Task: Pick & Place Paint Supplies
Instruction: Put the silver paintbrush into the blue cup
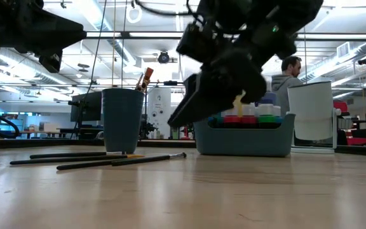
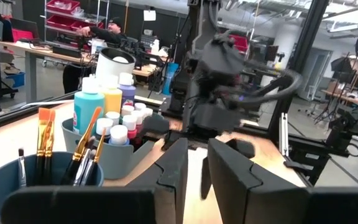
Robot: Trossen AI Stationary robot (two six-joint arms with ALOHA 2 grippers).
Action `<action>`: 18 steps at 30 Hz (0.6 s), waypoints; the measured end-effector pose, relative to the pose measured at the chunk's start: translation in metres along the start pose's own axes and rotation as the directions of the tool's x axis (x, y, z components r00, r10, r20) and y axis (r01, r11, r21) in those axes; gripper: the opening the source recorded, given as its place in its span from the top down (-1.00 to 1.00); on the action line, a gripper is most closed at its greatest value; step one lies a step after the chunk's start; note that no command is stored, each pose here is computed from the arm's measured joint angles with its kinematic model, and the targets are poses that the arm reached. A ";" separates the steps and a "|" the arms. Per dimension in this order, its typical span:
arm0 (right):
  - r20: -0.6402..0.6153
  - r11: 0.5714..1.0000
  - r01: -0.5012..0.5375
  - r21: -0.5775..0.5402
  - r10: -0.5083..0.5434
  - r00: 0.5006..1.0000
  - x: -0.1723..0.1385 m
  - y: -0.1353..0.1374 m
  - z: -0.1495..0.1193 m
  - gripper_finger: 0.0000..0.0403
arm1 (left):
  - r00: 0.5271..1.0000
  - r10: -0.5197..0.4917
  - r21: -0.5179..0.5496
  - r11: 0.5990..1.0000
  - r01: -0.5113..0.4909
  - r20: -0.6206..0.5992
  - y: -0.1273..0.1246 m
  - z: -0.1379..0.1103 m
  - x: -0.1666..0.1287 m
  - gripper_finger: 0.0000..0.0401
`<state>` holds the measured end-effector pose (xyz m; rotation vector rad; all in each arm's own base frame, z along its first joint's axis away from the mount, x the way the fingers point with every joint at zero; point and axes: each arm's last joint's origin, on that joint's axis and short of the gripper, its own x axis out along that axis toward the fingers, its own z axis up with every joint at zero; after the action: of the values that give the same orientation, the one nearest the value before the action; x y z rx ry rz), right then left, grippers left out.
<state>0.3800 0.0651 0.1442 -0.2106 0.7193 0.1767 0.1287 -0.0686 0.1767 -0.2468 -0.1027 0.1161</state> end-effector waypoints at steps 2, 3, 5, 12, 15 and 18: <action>-0.005 1.000 0.005 -0.008 -0.005 1.000 0.005 -0.002 -0.003 0.09 | 1.000 0.000 0.001 1.000 0.000 -0.002 0.000 0.000 0.000 0.64; -0.016 1.000 0.010 -0.019 -0.010 1.000 0.006 -0.003 -0.005 0.09 | 1.000 0.002 0.003 1.000 -0.002 -0.002 0.000 0.000 0.000 0.64; -0.024 0.999 0.019 -0.043 -0.020 1.000 0.008 -0.004 -0.007 0.09 | 1.000 0.006 0.006 1.000 -0.006 -0.001 0.000 0.000 0.000 0.64; 0.014 0.996 0.038 -0.083 -0.037 0.999 0.009 -0.012 -0.005 0.09 | 1.000 0.025 0.001 1.000 -0.025 -0.013 0.001 -0.002 0.000 0.64; 0.034 0.997 0.024 -0.071 -0.022 0.999 0.009 -0.018 -0.004 0.09 | 1.000 0.023 -0.017 1.000 -0.023 -0.014 0.001 -0.002 0.000 0.64; 0.030 0.997 0.025 -0.067 -0.023 0.999 0.009 -0.020 -0.005 0.09 | 1.000 0.023 -0.019 1.000 -0.023 -0.014 0.001 -0.002 0.000 0.64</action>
<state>0.3882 0.0457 0.1373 -0.2802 0.6817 0.1807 0.1288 -0.0682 0.1745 -0.2677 -0.0869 0.1361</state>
